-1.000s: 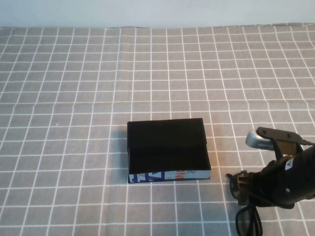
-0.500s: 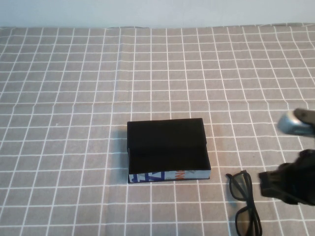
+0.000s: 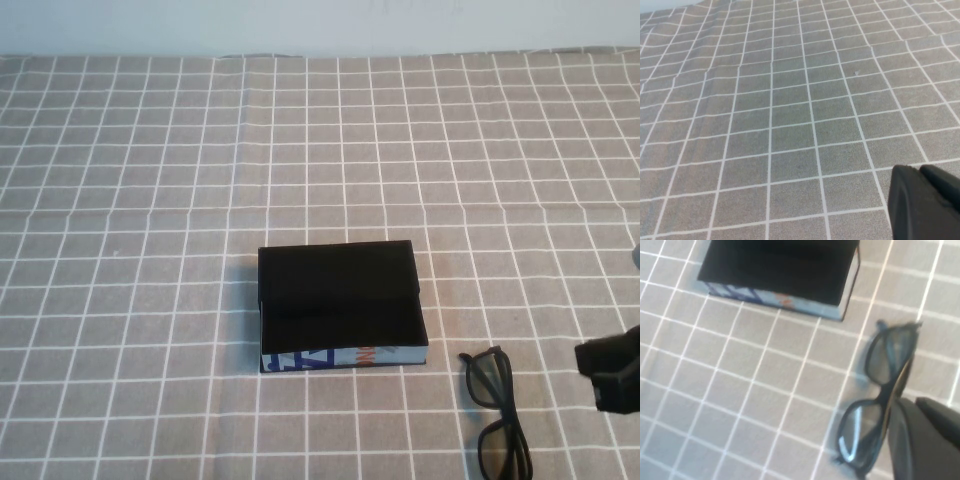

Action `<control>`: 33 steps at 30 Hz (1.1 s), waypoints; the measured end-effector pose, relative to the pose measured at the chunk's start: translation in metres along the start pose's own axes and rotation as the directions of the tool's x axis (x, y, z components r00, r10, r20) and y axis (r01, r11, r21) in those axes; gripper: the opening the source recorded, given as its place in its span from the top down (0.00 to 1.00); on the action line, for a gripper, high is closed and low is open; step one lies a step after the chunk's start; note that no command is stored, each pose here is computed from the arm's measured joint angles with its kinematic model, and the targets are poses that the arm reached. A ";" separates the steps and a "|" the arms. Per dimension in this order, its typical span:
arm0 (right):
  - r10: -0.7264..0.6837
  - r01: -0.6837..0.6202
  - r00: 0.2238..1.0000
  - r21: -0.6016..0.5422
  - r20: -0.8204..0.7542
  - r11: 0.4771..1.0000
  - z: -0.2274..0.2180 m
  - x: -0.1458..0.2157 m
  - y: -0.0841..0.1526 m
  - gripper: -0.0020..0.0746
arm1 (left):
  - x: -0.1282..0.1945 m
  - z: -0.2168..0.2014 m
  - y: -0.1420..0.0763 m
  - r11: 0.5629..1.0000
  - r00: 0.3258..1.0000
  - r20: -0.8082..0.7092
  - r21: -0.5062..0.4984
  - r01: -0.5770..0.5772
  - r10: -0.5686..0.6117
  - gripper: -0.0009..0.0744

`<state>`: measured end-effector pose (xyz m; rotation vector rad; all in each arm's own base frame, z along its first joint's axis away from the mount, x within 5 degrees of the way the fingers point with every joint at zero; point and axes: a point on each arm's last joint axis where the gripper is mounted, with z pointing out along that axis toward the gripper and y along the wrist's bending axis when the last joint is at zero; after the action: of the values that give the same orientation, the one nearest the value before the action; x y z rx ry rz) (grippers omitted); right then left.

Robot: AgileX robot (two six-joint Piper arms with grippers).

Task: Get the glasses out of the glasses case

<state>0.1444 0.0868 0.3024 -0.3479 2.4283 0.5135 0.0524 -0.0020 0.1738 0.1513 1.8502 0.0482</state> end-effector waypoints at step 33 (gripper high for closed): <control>-0.027 -0.181 0.795 0.280 0.605 0.943 0.012 0.161 -0.072 1.00 | 0.000 0.000 0.000 1.000 1.000 0.000 0.000 0.000 0.000 0.99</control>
<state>0.0531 0.0080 0.1731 0.0643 1.8503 0.1983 0.0524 -0.0020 0.1738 0.1513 1.8502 0.0482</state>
